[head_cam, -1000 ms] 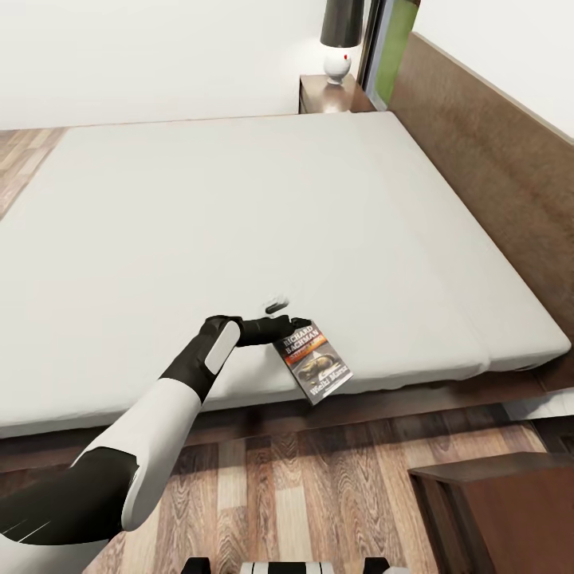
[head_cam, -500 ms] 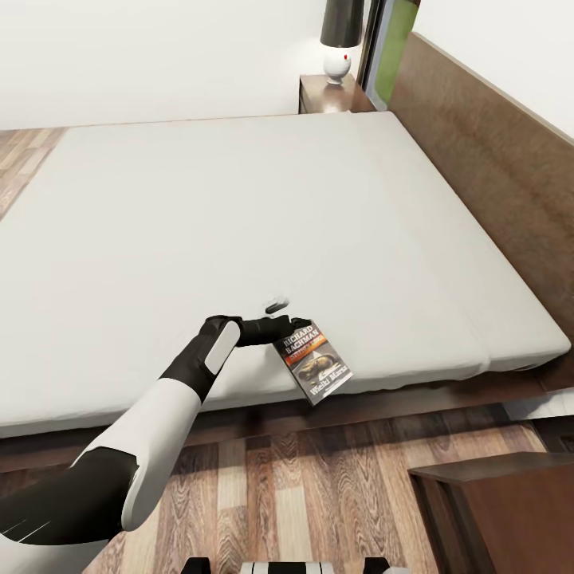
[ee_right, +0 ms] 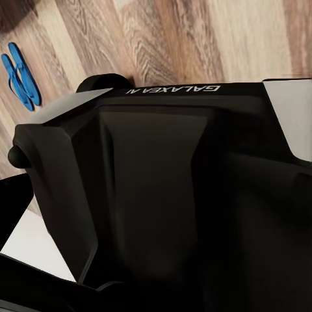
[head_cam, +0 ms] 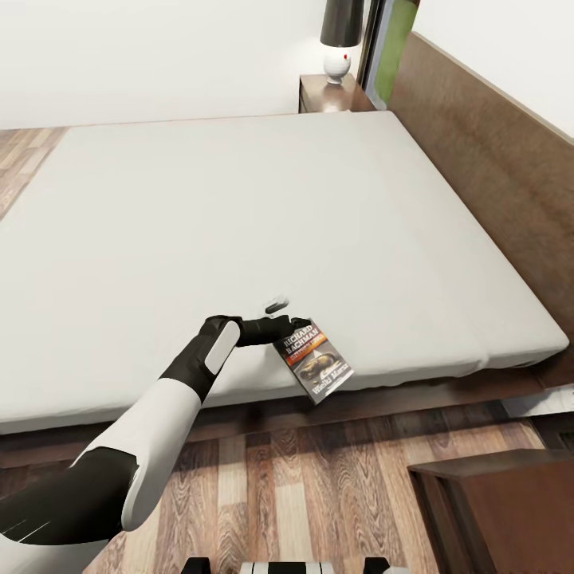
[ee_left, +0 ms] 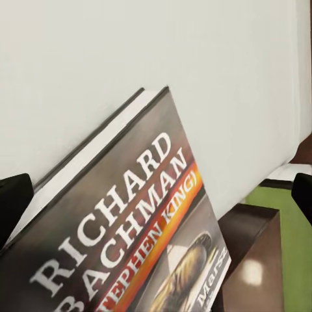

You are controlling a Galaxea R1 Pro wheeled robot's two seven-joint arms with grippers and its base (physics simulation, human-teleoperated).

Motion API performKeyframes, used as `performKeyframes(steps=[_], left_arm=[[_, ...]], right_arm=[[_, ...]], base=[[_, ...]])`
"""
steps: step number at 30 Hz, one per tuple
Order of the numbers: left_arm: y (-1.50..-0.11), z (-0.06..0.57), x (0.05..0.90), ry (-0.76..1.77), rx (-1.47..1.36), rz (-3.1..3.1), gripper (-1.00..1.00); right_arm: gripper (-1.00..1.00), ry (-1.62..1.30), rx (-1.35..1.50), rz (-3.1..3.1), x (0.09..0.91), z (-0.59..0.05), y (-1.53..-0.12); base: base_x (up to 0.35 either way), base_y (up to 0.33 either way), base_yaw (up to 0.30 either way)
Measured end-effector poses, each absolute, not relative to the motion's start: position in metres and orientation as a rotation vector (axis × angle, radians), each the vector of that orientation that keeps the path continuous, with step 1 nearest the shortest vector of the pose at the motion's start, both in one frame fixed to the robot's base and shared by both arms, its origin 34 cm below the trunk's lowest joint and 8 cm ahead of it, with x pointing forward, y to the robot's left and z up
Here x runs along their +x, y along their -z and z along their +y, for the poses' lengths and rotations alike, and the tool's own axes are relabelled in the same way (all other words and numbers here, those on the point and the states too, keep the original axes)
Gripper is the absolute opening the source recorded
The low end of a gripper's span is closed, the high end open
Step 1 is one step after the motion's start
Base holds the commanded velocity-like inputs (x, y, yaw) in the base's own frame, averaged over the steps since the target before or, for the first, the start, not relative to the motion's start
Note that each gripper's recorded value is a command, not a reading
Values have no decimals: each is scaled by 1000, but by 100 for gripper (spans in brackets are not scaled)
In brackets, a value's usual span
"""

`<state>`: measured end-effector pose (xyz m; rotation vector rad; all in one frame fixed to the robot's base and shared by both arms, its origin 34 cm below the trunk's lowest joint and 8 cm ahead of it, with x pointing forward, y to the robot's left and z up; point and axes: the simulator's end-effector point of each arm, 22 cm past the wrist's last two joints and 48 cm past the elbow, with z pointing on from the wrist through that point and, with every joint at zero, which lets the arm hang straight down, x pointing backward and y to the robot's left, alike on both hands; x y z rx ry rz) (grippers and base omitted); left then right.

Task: In the bedroom, move the book from the bed onto either nightstand, and place the two sandals side by side next to the bed.

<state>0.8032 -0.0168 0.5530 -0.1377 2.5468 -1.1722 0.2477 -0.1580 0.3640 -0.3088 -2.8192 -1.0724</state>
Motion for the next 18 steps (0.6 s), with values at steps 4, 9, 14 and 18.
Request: performKeyframes(steps=[4,9,14,18], left_arm=[[-553,-17,803,1172,-139,2546,100],[-553,-17,803,1173,-140,2546,100],[-553,-17,803,1173,-140,2546,100],[-553,-17,803,1173,-140,2546,100]], right_arm=[[100,1072,-309,-2819,248,-158,-364],[100,1072,-309,-2819,248,-158,-364],[100,1072,-309,-2819,248,-158,-364],[100,1072,-309,-2819,248,-158,-364]], base=[[-13,0,0],[-4,0,0],[-1,0,0],[0,0,0]])
